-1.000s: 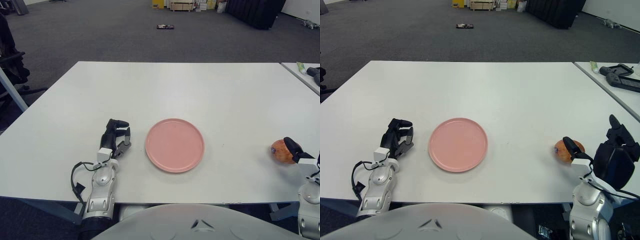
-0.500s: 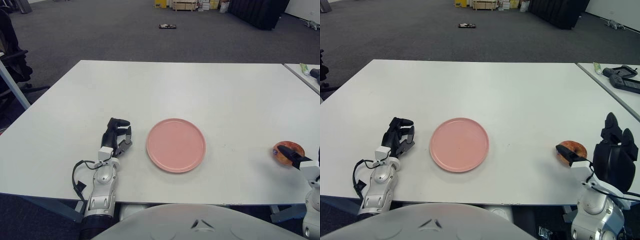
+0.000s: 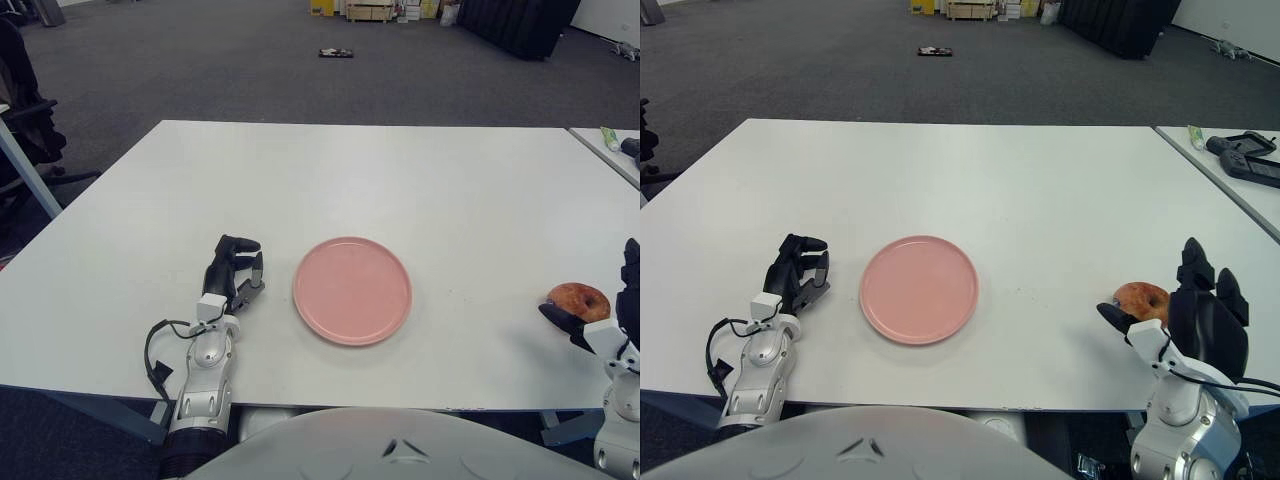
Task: Put the apple into the plate.
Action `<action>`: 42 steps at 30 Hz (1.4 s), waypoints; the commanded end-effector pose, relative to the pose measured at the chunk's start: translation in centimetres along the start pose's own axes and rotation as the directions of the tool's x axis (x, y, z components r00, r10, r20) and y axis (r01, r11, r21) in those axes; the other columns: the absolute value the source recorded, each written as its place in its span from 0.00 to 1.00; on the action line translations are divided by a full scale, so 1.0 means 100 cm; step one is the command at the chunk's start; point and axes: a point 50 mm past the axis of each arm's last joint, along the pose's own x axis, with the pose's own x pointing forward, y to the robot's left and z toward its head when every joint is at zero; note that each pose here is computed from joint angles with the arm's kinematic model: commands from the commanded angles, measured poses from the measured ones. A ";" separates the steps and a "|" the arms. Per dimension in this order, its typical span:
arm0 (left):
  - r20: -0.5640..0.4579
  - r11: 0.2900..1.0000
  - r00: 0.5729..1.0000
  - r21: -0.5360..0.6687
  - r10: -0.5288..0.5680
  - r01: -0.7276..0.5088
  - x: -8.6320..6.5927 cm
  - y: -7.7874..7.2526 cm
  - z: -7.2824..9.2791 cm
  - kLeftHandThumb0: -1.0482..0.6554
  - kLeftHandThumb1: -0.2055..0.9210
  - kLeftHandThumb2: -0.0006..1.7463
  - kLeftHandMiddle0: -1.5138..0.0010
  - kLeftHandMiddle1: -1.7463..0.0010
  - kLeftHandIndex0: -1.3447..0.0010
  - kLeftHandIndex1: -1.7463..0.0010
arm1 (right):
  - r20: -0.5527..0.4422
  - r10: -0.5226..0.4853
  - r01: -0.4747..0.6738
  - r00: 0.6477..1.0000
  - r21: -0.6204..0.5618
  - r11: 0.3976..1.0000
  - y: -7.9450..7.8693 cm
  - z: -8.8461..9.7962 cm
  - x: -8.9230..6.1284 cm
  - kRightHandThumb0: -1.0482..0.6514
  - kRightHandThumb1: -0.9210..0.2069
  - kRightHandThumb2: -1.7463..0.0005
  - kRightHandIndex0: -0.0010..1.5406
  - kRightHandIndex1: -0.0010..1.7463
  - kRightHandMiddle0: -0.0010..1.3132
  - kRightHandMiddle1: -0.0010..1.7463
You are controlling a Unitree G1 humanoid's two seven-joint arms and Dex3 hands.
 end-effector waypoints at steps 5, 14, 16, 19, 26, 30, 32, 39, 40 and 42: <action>-0.037 1.000 0.999 0.008 0.007 -0.006 -0.001 0.003 -0.007 0.40 0.87 0.41 0.65 0.05 0.79 0.00 | -0.026 0.081 -0.082 0.996 -0.018 0.996 0.008 0.001 -0.001 0.15 0.39 0.64 0.00 0.00 0.00 0.00; -0.041 1.000 0.999 0.020 0.012 -0.012 -0.003 0.004 -0.007 0.40 0.87 0.42 0.65 0.04 0.79 0.00 | -0.067 0.113 -0.115 0.991 -0.032 0.993 0.015 0.006 0.000 0.17 0.40 0.62 0.00 0.00 0.00 0.00; -0.035 1.000 0.999 0.015 0.012 -0.011 -0.003 0.004 -0.007 0.40 0.87 0.42 0.65 0.04 0.79 0.00 | -0.070 0.116 -0.119 0.991 -0.040 0.992 0.016 0.007 -0.001 0.16 0.40 0.62 0.00 0.00 0.00 0.00; -0.027 1.000 1.000 0.008 0.011 -0.011 -0.003 0.005 -0.007 0.40 0.86 0.43 0.64 0.04 0.78 0.00 | -0.083 0.121 -0.125 0.989 -0.049 0.991 0.025 0.001 0.006 0.15 0.40 0.62 0.00 0.00 0.00 0.00; -0.022 1.000 1.000 0.002 0.014 -0.014 -0.004 0.007 -0.007 0.40 0.84 0.44 0.64 0.04 0.78 0.00 | -0.115 0.144 -0.153 0.983 -0.069 0.986 0.049 -0.027 0.026 0.07 0.25 0.74 0.00 0.00 0.00 0.00; -0.018 1.000 1.000 0.002 0.013 -0.013 -0.004 0.008 -0.007 0.40 0.84 0.44 0.64 0.04 0.78 0.00 | -0.133 0.148 -0.159 0.980 -0.078 0.984 0.055 -0.049 0.033 0.05 0.21 0.77 0.00 0.00 0.00 0.00; -0.024 1.000 1.000 0.004 0.013 -0.013 -0.004 0.008 -0.007 0.40 0.84 0.44 0.64 0.03 0.78 0.00 | -0.139 0.140 -0.151 0.980 -0.072 0.986 0.057 -0.055 0.034 0.04 0.16 0.81 0.00 0.00 0.00 0.00; -0.014 1.000 1.000 0.014 0.016 -0.016 -0.004 0.009 -0.006 0.40 0.84 0.44 0.64 0.03 0.78 0.00 | -0.168 0.109 -0.126 0.980 -0.098 0.987 0.054 -0.060 0.040 0.02 0.06 0.84 0.00 0.00 0.00 0.00; -0.013 1.000 1.000 0.014 0.015 -0.015 -0.004 0.009 -0.006 0.40 0.84 0.44 0.64 0.03 0.78 0.00 | -0.174 0.109 -0.128 0.979 -0.103 0.986 0.053 -0.060 0.040 0.02 0.06 0.84 0.00 0.00 0.00 0.00; -0.010 1.000 1.000 0.014 0.013 -0.013 -0.004 0.010 -0.006 0.40 0.84 0.44 0.64 0.03 0.78 0.00 | -0.203 0.106 -0.129 0.973 -0.102 0.986 0.053 -0.063 0.040 0.01 0.03 0.85 0.00 0.00 0.00 0.00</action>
